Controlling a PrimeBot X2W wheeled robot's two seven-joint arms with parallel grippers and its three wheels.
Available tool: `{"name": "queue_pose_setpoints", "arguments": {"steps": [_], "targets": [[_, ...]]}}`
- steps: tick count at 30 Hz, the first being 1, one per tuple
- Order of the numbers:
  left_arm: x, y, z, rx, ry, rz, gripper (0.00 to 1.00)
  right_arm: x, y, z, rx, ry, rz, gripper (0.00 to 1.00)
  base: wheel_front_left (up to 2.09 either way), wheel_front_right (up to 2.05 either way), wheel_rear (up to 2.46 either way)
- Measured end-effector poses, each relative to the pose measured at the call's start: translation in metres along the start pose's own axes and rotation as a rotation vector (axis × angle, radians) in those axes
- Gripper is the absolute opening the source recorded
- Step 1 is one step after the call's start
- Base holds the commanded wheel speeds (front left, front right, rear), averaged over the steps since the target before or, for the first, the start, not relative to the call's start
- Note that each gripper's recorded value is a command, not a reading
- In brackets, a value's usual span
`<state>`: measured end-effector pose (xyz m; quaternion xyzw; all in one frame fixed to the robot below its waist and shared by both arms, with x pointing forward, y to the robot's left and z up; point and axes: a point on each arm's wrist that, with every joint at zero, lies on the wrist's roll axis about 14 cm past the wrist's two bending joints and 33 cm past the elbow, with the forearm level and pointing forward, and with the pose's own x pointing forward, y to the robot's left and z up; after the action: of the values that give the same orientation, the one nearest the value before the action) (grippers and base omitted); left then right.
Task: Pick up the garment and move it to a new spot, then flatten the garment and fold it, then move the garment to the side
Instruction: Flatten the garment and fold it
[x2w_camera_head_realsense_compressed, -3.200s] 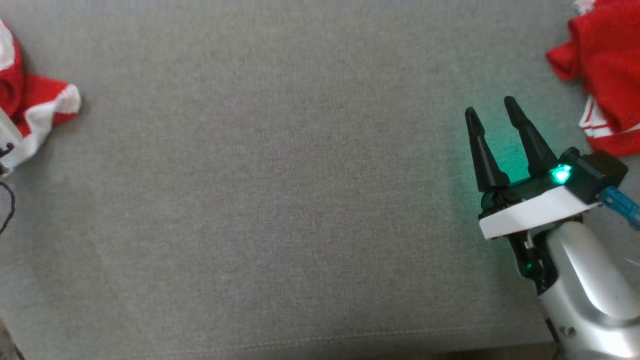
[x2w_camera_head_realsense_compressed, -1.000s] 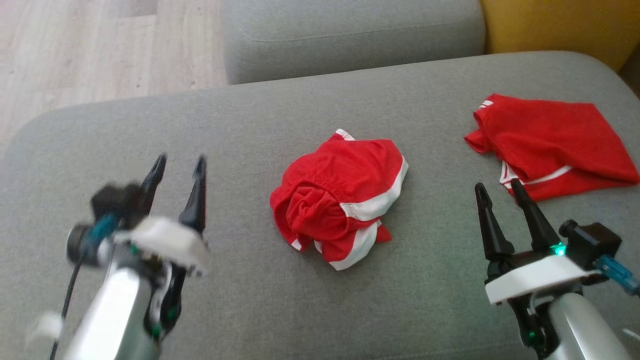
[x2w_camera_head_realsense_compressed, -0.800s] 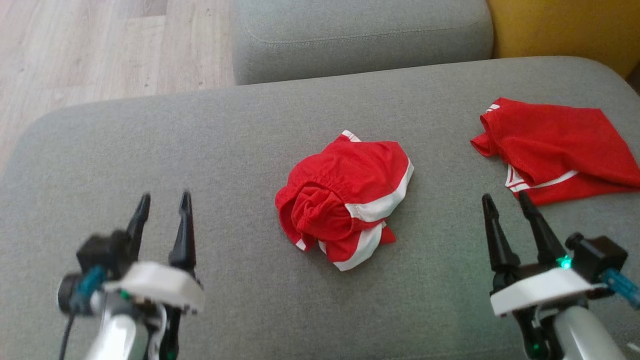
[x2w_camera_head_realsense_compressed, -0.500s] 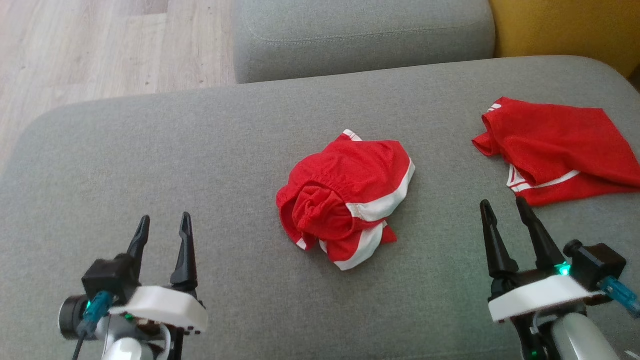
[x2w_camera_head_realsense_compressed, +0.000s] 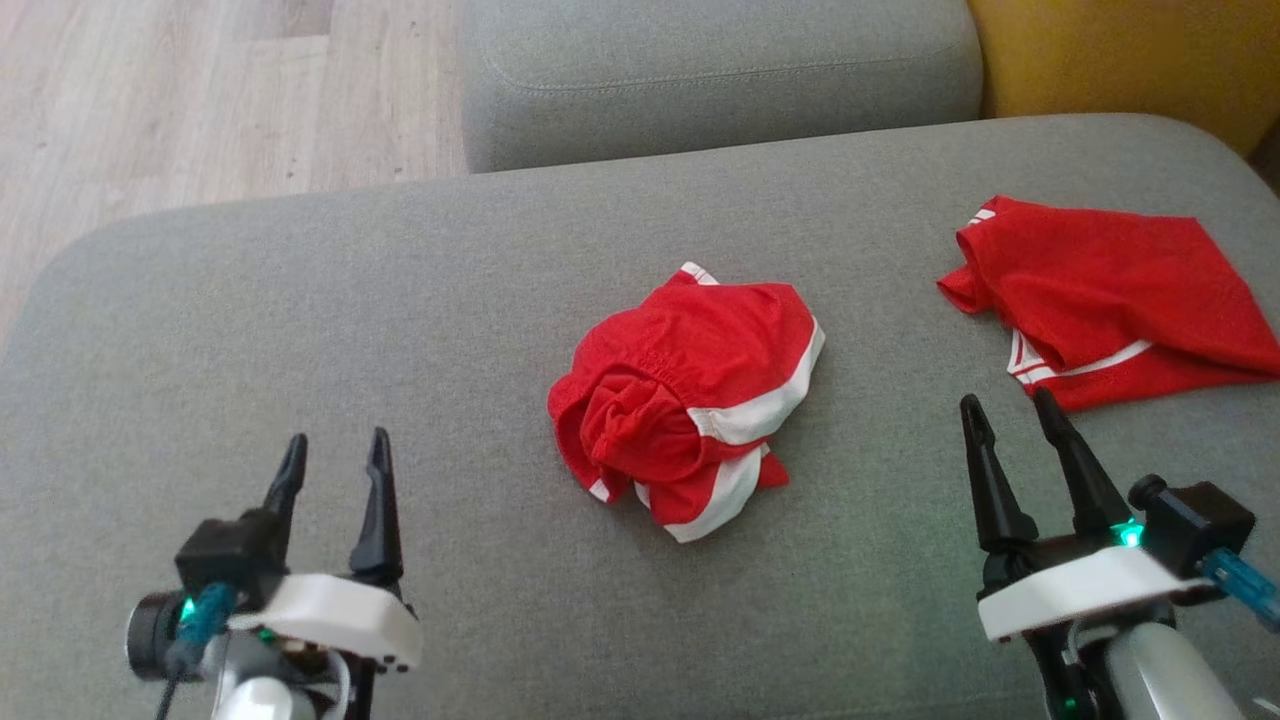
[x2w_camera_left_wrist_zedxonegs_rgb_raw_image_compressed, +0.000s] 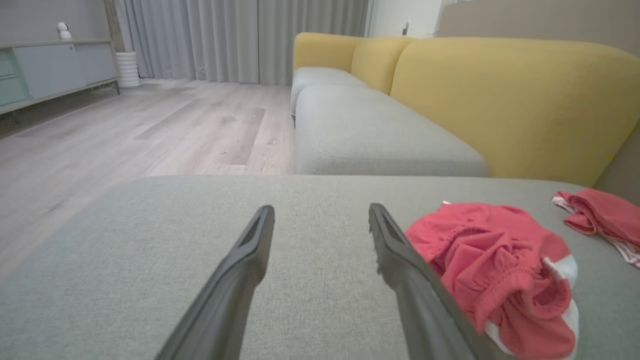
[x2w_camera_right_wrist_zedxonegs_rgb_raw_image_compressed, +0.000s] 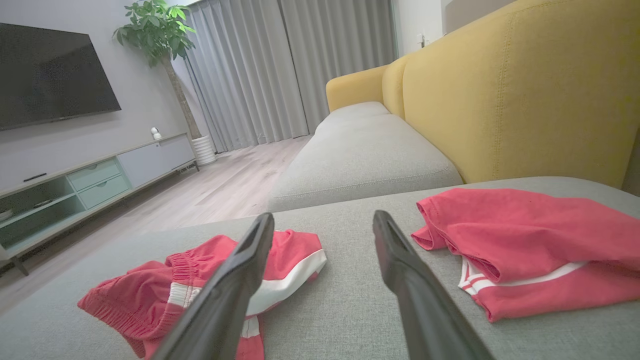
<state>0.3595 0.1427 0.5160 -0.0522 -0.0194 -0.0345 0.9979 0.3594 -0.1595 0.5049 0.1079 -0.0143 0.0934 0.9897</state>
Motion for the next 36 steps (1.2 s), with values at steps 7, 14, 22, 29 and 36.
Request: {"name": "queue_pose_setpoints", "arguments": {"steps": [7,14,22,29,36], "targets": [[-0.003,-0.052,-0.023,-0.049,0.140,-0.161,1.00,0.000,-0.009,0.004,-0.026,-0.009,-0.019,1.00,0.00,0.00,0.00],[0.007,-0.145,-0.019,-0.199,0.278,-0.450,1.00,0.004,-0.015,0.017,-0.041,-0.043,-0.034,1.00,0.00,0.00,0.00],[0.014,-0.193,-0.062,-0.265,0.605,-0.590,1.00,0.000,-0.038,0.013,-0.044,-0.025,-0.104,1.00,0.00,0.00,0.00],[0.030,-0.197,-0.095,-0.228,0.729,-0.567,1.00,-0.001,-0.054,0.011,-0.050,-0.017,-0.151,1.00,0.00,0.00,0.00],[0.046,-0.208,-0.095,-0.244,0.721,-0.582,0.00,-0.007,-0.063,0.008,-0.048,-0.013,-0.183,1.00,0.00,0.00,0.00]]}}
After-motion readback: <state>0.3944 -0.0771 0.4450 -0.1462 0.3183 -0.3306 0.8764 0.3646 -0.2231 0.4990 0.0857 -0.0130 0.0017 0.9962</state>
